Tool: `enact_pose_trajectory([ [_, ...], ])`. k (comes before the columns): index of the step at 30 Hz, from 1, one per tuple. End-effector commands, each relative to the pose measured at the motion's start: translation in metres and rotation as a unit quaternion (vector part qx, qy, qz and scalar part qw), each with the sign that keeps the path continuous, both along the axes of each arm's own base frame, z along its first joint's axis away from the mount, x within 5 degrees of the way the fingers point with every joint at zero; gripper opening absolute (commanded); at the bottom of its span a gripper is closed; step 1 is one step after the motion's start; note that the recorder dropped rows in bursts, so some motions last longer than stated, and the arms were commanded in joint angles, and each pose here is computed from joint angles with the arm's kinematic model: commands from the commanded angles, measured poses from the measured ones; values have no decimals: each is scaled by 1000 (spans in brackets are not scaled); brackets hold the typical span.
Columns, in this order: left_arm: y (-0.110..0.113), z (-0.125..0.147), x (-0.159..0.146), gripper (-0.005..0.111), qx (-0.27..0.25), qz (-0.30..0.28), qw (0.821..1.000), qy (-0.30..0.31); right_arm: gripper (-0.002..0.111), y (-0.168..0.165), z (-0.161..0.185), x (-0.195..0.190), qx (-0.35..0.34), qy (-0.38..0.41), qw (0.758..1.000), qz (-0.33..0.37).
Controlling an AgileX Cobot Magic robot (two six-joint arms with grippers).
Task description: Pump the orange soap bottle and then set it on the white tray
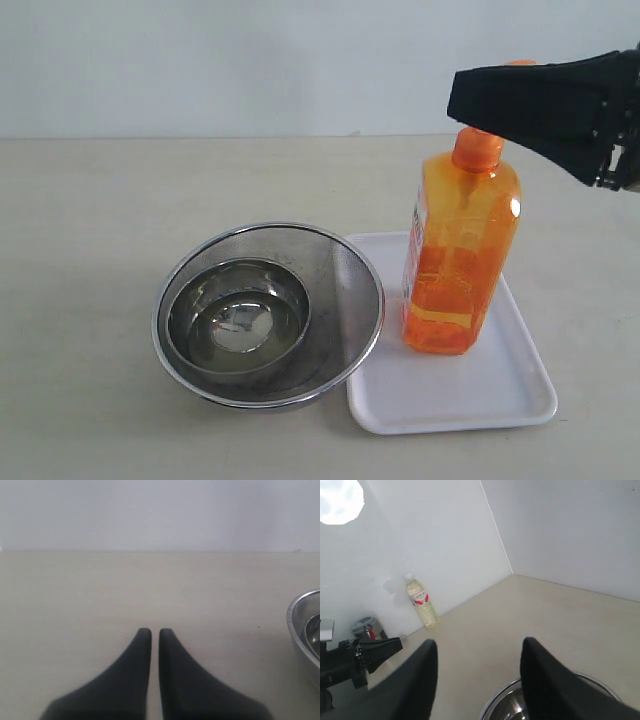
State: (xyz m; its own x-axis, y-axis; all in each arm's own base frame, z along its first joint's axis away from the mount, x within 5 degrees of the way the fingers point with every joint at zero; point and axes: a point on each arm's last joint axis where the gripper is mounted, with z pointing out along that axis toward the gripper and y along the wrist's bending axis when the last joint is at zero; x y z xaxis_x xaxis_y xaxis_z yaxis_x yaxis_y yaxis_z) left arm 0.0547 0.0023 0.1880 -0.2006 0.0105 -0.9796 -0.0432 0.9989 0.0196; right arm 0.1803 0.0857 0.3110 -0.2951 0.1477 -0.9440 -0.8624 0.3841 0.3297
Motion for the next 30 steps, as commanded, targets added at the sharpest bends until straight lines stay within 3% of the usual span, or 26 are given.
enact_pose_trajectory([
  [1, 0, -1, 0, 5, -6, 2, 1000, -2, 45, 2, 0, -6, 4, 10, 1000, 28],
  [10, 0, -1, 0, 5, -6, 2, 1000, -2, 48, 2, -6, -7, -15, 60, 998, 33],
  [17, 0, -1, 0, 5, -6, 2, 1000, -2, 48, -1, 0, 2, 49, 108, 993, -16],
  [30, 0, -1, 0, 5, -6, 2, 1000, -2, 48, -3, 0, 5, 52, 111, 992, -33],
])
